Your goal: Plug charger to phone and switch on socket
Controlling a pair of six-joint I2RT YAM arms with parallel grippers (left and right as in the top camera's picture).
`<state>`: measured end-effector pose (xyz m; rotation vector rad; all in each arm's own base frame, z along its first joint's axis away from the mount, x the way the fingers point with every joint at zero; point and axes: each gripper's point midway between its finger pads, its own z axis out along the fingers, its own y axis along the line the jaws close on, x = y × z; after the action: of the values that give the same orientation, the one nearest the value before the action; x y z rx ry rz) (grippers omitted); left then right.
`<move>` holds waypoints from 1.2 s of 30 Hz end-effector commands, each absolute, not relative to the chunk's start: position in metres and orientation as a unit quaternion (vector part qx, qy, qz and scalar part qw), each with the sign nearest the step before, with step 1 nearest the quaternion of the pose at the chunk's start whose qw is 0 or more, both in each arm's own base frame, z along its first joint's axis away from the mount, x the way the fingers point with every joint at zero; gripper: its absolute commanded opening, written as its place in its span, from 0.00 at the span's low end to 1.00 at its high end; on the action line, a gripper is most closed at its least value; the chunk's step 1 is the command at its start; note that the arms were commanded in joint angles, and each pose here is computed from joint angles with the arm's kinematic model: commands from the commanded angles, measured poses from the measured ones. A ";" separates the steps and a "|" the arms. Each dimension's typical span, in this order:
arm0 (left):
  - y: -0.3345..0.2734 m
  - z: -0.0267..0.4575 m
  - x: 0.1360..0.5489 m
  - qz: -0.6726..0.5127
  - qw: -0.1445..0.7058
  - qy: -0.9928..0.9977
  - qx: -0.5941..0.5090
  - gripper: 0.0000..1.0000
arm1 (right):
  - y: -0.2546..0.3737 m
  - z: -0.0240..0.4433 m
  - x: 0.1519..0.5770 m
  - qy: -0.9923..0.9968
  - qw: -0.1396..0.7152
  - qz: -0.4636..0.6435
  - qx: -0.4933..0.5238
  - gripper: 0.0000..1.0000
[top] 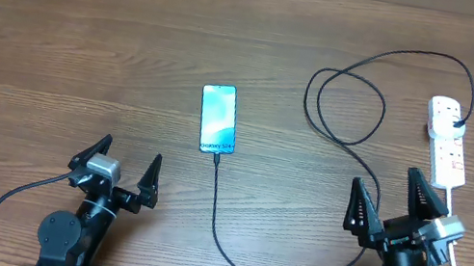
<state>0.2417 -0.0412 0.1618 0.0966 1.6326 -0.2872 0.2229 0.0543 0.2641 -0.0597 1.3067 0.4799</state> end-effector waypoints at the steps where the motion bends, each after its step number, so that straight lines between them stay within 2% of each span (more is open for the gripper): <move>1: -0.042 0.162 0.241 -0.134 0.676 0.723 0.040 1.00 | 0.052 0.246 0.229 0.615 0.757 0.221 -0.014 1.00; 13: -0.042 0.162 0.241 -0.134 0.676 0.724 0.040 0.99 | 0.057 0.176 0.237 0.705 0.670 0.230 0.001 1.00; 36: -0.042 0.162 0.241 -0.134 0.676 0.724 0.040 1.00 | 0.057 0.176 0.237 0.707 0.670 0.229 0.002 1.00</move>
<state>0.2417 -0.0412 0.1618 0.0966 1.6326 -0.2872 0.2374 0.0564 0.1781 0.0049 1.5946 0.5138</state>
